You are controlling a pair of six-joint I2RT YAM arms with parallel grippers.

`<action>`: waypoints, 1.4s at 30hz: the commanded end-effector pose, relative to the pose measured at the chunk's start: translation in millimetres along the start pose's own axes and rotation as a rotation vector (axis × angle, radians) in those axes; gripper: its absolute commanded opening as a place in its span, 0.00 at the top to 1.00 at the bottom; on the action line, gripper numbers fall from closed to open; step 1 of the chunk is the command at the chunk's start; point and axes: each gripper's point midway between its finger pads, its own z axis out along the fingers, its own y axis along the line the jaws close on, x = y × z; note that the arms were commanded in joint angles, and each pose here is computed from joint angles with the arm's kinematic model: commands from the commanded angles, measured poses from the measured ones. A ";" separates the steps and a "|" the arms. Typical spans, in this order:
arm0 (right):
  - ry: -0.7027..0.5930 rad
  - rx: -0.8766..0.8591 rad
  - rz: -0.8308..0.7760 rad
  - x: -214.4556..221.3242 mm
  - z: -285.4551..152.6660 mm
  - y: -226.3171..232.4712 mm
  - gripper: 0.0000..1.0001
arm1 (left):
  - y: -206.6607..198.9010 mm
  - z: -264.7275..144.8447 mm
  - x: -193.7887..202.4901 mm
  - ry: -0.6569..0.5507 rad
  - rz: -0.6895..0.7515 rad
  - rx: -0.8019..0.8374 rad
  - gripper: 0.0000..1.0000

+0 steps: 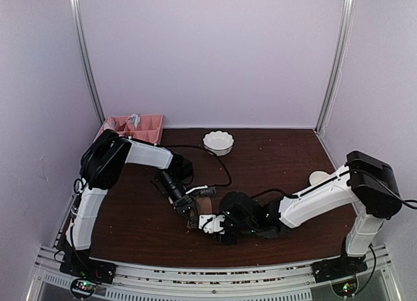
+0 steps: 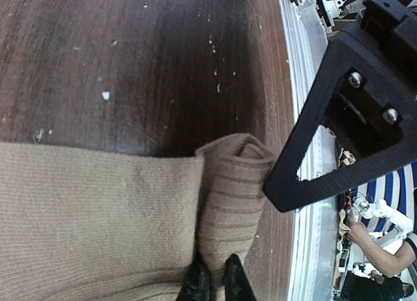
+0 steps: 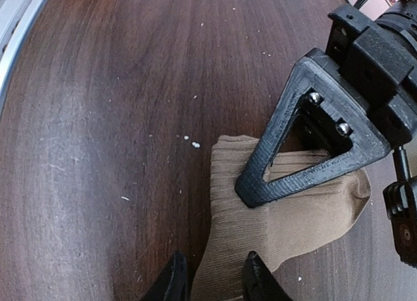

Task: Roll the socks
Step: Roll the sock at the center of the board.

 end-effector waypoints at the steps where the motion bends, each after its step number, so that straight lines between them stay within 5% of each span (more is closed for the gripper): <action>1: 0.090 0.026 -0.108 15.4 4.7 -0.4 0.70 | 27.0 6.6 19.1 0.084 0.000 -0.068 1.00; 13: 0.190 0.045 -0.199 38.5 24.7 1.2 0.66 | 28.2 5.7 19.6 0.099 0.009 -0.070 1.00; 16: 0.213 0.023 -0.205 44.3 28.3 5.9 0.75 | 28.9 5.2 19.3 0.102 0.011 -0.075 0.99; 19: 0.249 0.002 -0.179 54.0 31.8 11.1 0.89 | 28.1 1.1 16.2 0.103 0.025 -0.091 0.82; 22: 0.281 -0.037 -0.116 63.7 33.6 19.9 0.94 | 21.3 -10.1 8.4 0.080 0.068 -0.109 0.59; 25: 0.312 -0.070 -0.061 74.3 35.2 28.5 0.95 | 9.8 -28.3 -2.3 0.036 0.124 -0.130 0.49; 42: 0.261 -0.486 0.583 61.3 22.2 59.2 1.00 | -34.1 -72.1 -7.1 -0.016 0.443 -0.347 0.47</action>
